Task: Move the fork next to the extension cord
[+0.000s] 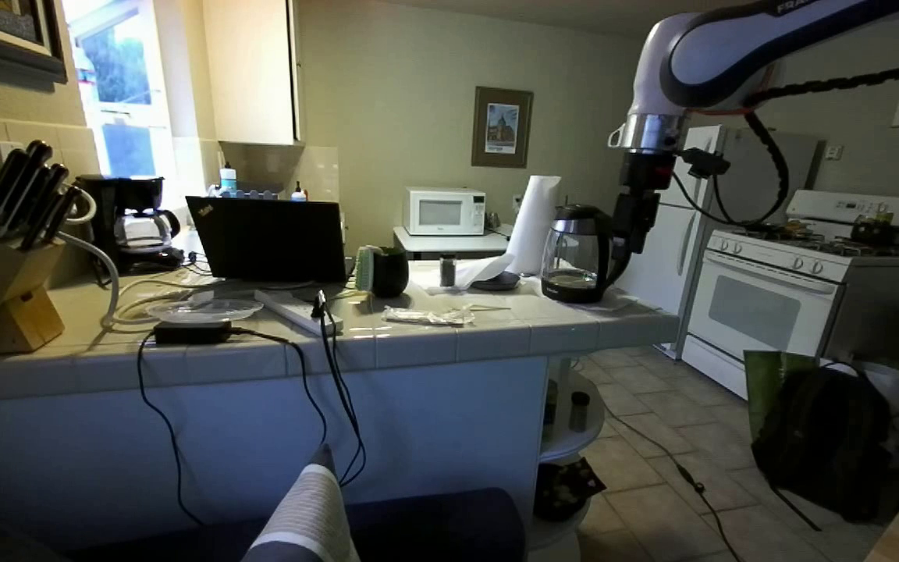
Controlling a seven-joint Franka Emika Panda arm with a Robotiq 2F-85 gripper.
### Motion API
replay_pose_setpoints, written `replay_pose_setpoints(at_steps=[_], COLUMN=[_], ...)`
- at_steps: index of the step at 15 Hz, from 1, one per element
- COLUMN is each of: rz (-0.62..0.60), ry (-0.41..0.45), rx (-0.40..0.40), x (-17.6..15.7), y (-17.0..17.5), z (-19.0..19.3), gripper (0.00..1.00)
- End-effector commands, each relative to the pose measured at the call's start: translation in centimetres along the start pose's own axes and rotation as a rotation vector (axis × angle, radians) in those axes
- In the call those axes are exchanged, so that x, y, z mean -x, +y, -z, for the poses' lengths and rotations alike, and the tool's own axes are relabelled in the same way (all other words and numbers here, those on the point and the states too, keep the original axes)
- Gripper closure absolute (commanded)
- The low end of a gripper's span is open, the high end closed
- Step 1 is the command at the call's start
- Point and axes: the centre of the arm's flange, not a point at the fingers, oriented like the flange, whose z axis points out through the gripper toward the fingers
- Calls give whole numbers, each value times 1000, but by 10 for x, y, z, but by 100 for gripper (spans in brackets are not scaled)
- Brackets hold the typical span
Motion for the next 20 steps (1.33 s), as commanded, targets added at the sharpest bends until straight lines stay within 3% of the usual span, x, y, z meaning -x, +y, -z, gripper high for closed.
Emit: replay_pose_setpoints(at_steps=[1, 12, 13, 20], rz=[201, 807, 711, 786], ry=[-33, -4, -11, -10], rx=[0, -34, -23, -30], x=[-52, -154, -129, -147], y=[-1, 37, 26, 32], z=[-14, -53, -43, -53], gripper=[0, 0, 0, 0])
